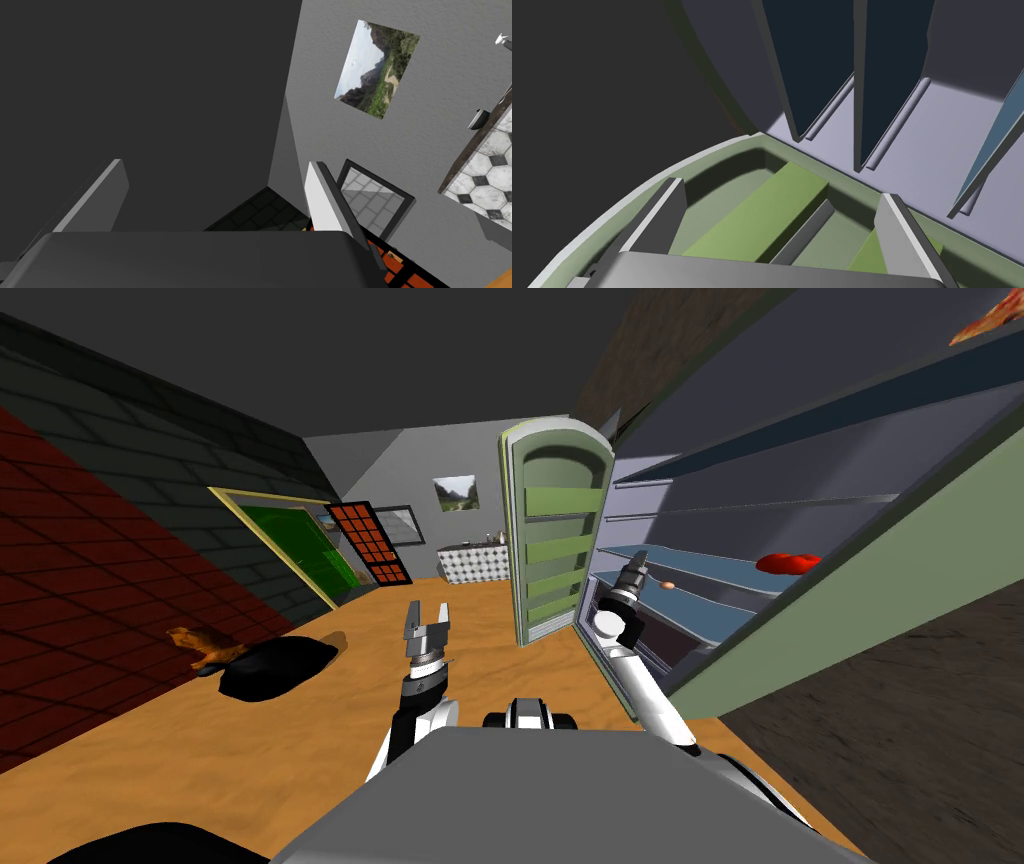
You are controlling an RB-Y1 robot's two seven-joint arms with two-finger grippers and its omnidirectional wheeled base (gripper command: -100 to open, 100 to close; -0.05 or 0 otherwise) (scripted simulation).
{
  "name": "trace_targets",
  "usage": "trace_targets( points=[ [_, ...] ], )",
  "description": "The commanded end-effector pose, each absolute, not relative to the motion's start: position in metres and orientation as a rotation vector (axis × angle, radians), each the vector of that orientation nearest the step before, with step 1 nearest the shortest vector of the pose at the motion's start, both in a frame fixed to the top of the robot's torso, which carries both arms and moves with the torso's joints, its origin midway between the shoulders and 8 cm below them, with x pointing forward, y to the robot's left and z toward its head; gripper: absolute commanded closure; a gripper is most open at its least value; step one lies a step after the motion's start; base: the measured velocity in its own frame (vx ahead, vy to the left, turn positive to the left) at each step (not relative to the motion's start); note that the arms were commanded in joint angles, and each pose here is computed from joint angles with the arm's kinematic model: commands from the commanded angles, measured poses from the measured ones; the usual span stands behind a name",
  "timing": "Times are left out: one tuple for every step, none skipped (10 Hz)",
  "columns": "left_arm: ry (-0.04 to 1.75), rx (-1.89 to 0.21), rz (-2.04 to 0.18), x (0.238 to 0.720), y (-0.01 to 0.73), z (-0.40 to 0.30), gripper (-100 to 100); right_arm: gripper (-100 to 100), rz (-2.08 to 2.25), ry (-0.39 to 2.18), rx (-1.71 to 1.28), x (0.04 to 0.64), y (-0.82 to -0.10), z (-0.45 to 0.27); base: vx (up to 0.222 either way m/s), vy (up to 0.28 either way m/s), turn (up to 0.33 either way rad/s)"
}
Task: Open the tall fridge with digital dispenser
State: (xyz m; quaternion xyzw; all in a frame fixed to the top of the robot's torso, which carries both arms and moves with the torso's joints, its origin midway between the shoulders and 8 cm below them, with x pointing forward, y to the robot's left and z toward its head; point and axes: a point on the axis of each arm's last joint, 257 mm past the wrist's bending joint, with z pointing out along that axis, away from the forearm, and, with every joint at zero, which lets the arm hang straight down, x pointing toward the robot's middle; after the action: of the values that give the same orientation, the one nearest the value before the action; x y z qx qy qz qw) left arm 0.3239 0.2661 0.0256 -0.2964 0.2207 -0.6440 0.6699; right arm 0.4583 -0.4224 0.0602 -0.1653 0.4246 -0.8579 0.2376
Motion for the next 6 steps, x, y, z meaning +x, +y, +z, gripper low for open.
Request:
trace_targets(
  points=[
    [0.497,-0.668,-1.452,0.324,0.266,0.026,0,-100,-2.283,1.198,-0.385,0.461,-0.419,0.074,0.038,-0.002,-0.069],
    [0.497,-0.668,-1.452,0.324,0.266,0.026,0,-100,-2.255,1.199,-0.331,0.46,-0.411,0.093,0.05,-0.005,-0.165],
    [0.498,-0.668,-1.452,0.324,0.266,0.026,0,-100,-2.224,1.222,-0.335,0.463,-0.413,0.088,0.041,0.001,-0.059],
    [0.497,-0.668,-1.452,0.324,0.266,0.026,0,-100,-2.195,1.222,-0.288,0.462,-0.405,0.106,0.043,0.001,-0.126],
    [0.497,-0.668,-1.452,0.324,0.266,0.026,0,-100,-2.164,1.242,-0.294,0.466,-0.406,0.101,0.042,0.003,-0.078],
    [0.497,-0.668,-1.452,0.324,0.266,0.026,0,-100,-2.133,1.243,-0.255,0.465,-0.397,0.118,0.048,-0.002,-0.157]
  ],
)
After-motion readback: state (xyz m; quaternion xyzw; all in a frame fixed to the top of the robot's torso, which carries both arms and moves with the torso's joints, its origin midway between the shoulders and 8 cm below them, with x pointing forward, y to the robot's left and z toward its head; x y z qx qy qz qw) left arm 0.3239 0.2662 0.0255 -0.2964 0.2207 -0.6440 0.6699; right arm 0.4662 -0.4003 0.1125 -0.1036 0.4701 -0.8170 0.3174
